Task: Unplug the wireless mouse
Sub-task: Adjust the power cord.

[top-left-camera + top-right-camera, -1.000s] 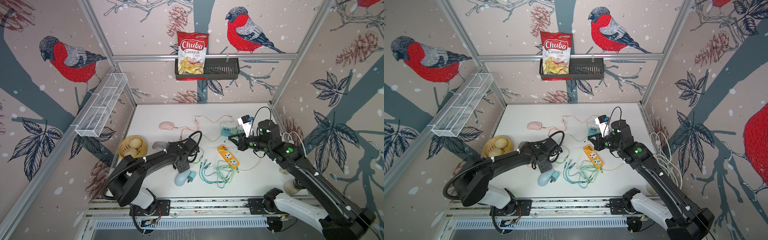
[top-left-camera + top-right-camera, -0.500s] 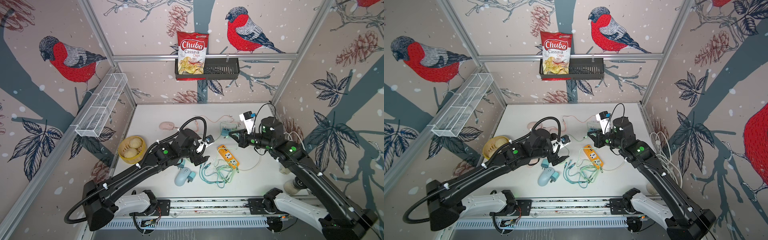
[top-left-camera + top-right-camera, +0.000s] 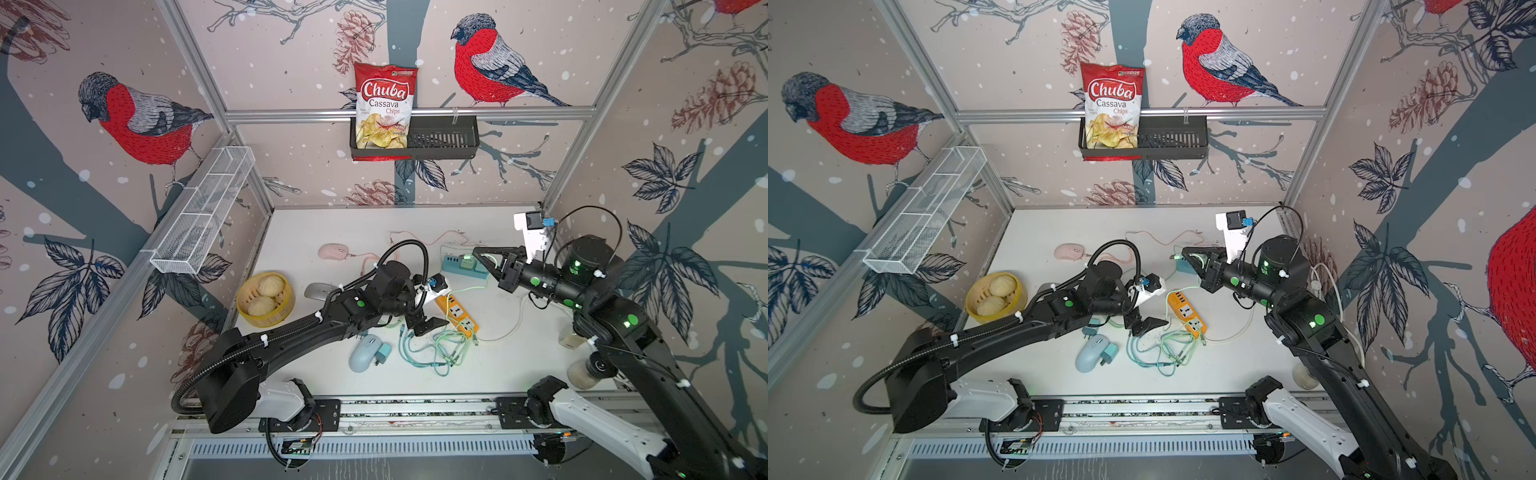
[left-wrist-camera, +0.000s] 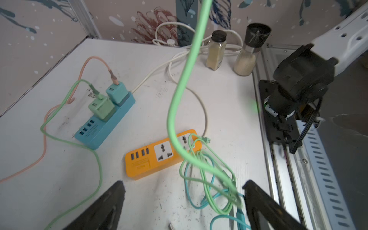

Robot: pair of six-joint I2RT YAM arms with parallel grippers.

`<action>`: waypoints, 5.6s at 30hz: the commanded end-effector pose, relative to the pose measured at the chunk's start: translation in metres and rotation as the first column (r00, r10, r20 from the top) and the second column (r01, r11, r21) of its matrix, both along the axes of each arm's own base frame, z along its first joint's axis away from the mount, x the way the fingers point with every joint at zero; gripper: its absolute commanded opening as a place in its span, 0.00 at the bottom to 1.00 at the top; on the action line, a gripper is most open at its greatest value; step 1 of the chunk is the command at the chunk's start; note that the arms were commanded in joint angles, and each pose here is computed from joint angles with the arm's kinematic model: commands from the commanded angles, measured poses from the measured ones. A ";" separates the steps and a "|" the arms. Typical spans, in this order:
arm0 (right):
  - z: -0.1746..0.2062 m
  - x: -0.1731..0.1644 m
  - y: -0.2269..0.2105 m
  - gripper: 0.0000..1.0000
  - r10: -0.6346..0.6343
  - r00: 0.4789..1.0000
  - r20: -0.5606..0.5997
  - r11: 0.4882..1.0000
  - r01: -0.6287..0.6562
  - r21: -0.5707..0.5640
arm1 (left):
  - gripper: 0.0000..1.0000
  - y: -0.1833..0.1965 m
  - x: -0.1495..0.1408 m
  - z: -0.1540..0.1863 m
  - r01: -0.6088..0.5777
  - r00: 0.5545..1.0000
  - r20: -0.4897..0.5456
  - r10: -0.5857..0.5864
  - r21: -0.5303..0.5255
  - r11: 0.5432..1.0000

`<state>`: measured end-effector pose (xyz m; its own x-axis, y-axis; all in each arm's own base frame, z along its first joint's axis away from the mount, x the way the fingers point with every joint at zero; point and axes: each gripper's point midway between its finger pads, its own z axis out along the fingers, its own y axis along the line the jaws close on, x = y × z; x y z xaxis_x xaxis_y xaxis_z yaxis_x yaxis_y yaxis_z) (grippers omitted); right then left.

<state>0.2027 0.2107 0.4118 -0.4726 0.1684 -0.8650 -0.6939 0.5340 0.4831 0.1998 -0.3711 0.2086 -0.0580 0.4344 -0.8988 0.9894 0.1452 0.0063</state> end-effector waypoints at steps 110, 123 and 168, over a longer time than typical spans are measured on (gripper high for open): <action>-0.105 0.000 0.140 0.21 0.250 0.965 0.077 0.905 -0.205 -0.373 | 0.00 0.173 -0.079 0.404 -0.066 0.794 0.375 0.479 -0.730 0.680; -0.014 -0.051 0.103 0.00 0.488 0.848 0.207 0.872 -0.486 -0.064 | 0.00 0.137 -0.053 0.290 -0.145 0.832 0.383 0.401 -0.548 0.824; 0.053 -0.030 0.073 0.00 0.309 0.922 0.235 0.943 -0.329 0.050 | 0.99 0.104 -0.027 0.203 -0.218 0.883 0.305 0.357 -0.406 0.887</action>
<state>0.1549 0.2952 0.4699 -0.3327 0.1392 -0.9327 -0.9334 0.0920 0.3467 0.1476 -0.2861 0.4014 0.2250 0.1059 -0.9686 0.9190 0.3071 0.2471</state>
